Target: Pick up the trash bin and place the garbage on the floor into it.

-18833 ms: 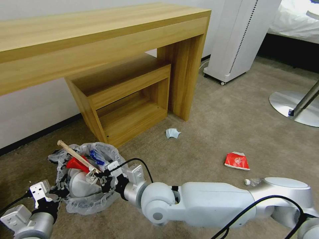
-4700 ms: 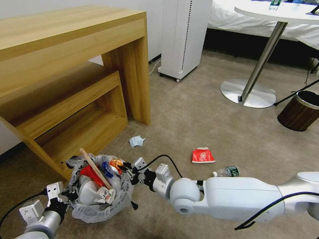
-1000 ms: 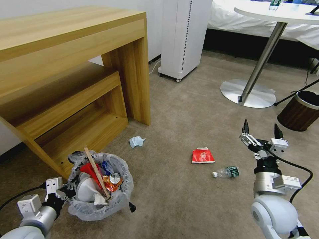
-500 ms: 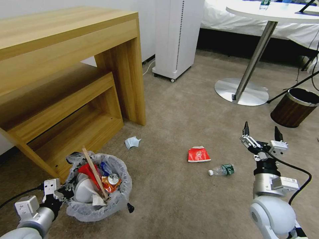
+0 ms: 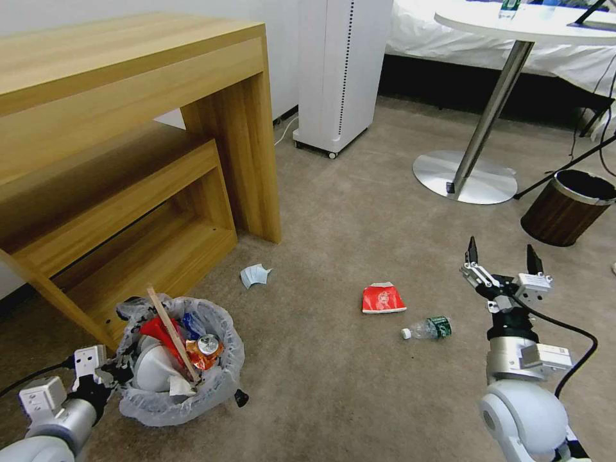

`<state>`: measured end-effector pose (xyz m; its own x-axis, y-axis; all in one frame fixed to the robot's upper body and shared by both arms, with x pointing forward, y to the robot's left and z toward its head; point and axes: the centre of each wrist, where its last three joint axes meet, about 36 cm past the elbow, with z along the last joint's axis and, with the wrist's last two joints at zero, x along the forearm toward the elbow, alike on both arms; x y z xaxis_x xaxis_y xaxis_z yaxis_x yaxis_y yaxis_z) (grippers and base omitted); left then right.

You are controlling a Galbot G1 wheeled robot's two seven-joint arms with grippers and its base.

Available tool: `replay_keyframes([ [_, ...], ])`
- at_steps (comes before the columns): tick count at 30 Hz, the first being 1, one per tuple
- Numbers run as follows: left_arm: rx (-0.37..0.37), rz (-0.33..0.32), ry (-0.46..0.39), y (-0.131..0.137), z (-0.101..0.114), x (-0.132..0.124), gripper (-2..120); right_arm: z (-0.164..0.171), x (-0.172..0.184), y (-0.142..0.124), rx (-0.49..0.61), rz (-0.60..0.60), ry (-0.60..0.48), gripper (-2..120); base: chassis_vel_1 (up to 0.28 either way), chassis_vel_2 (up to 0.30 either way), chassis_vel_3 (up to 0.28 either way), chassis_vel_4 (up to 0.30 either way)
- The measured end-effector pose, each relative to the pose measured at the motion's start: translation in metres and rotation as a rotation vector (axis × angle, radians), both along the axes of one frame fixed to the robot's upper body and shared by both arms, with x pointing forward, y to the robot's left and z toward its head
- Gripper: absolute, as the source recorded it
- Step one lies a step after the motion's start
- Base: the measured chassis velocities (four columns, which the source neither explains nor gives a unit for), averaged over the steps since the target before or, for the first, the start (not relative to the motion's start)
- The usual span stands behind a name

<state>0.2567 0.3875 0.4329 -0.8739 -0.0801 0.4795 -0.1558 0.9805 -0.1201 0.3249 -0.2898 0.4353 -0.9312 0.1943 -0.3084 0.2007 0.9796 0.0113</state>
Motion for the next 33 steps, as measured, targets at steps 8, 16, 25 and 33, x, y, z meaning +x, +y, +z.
replay_keyframes([
  [8, -0.004, 0.000, -0.003, 0.000, 0.000, 0.000, 1, -0.004, -0.003, 0.007, 0.010, 0.011, 0.021, 100, -0.028, 0.020, 0.023, -0.030],
  [16, -0.007, 0.003, -0.006, -0.001, -0.001, -0.001, 1, -0.005, -0.003, 0.008, 0.010, 0.014, 0.021, 100, -0.134, 0.119, 0.126, -0.142],
  [25, -0.009, 0.004, -0.009, -0.001, -0.001, 0.000, 1, -0.007, -0.001, 0.008, 0.005, 0.019, 0.026, 100, -0.115, 0.124, 0.101, -0.104],
  [33, -0.010, 0.007, -0.006, -0.001, -0.003, 0.000, 1, -0.011, 0.001, 0.008, -0.004, 0.019, 0.028, 100, -0.082, 0.082, 0.077, -0.084],
])
